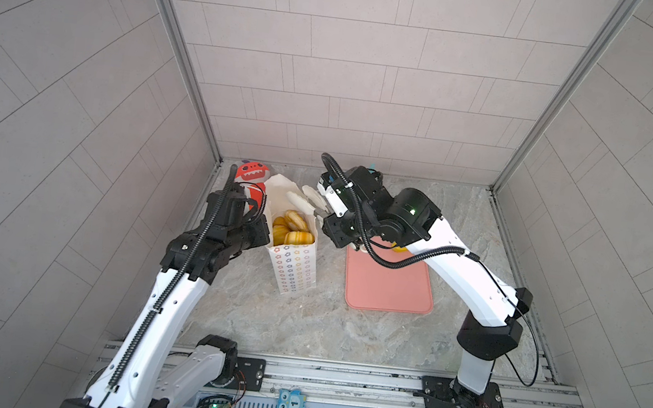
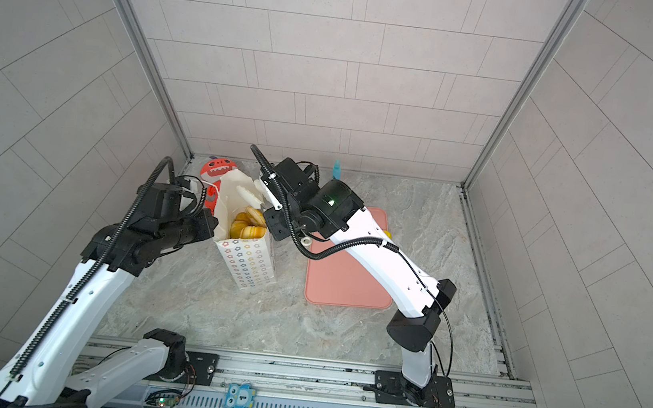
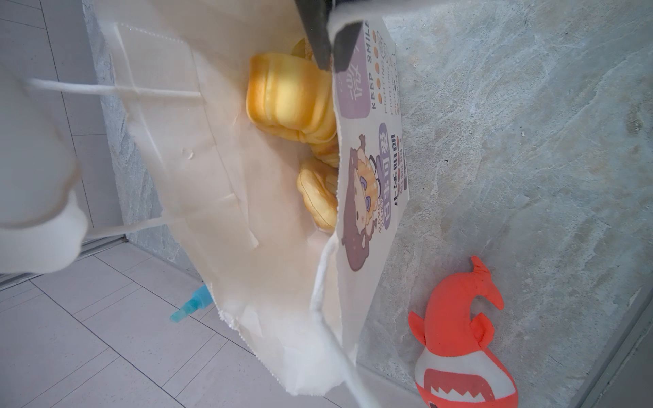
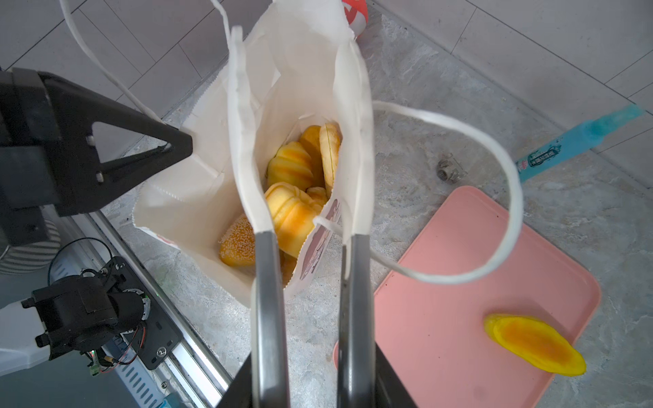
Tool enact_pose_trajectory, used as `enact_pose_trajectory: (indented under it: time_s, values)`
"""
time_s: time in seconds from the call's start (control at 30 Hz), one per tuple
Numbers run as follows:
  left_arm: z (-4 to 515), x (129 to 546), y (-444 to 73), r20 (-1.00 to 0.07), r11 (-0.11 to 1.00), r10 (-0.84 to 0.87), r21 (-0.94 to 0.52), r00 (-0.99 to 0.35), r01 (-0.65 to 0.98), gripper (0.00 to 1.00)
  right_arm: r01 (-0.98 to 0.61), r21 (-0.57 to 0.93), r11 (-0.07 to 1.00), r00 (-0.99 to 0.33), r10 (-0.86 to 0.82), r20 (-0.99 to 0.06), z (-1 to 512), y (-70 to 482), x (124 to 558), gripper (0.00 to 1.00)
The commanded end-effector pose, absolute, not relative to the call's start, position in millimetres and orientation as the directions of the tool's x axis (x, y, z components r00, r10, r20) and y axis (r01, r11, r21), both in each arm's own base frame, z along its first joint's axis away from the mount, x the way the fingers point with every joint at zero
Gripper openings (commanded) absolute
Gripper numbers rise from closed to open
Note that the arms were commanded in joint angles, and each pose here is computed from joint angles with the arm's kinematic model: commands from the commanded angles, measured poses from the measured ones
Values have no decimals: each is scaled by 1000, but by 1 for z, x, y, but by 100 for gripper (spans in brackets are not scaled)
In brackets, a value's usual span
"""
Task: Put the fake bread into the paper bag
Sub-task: 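Open the tongs to drop the ring slice into the bag, then move the tongs with the right gripper back over the pink tray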
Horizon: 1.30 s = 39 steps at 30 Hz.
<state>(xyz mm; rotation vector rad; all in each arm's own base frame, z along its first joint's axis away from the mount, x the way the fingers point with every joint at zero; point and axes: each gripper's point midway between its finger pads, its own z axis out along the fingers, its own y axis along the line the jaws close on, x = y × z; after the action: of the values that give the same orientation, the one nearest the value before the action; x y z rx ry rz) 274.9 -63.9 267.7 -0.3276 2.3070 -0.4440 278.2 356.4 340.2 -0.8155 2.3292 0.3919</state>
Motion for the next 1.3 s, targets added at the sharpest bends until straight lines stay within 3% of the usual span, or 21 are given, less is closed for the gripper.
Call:
enact_pose_trajectory:
  time_s: [0.0, 0.6, 0.93, 1.27]
  values:
    - [278, 272, -61, -651, 911, -357, -402, -670, -94, 6, -638, 52, 768, -588, -442, -678, 352, 356, 280, 41]
    - [275, 273, -61, -649, 910, -357, -403, -672, -94, 7, -613, 46, 789, -531, -368, -763, 399, 335, 279, 40]
    - [275, 273, -62, -647, 909, -360, -407, -673, -94, 6, -534, 35, 844, -503, -285, -816, 431, 291, 289, 40]
    - [275, 273, -62, -645, 907, -361, -409, -673, -95, 6, -426, 66, 902, -541, -195, -818, 428, 235, 309, 39]
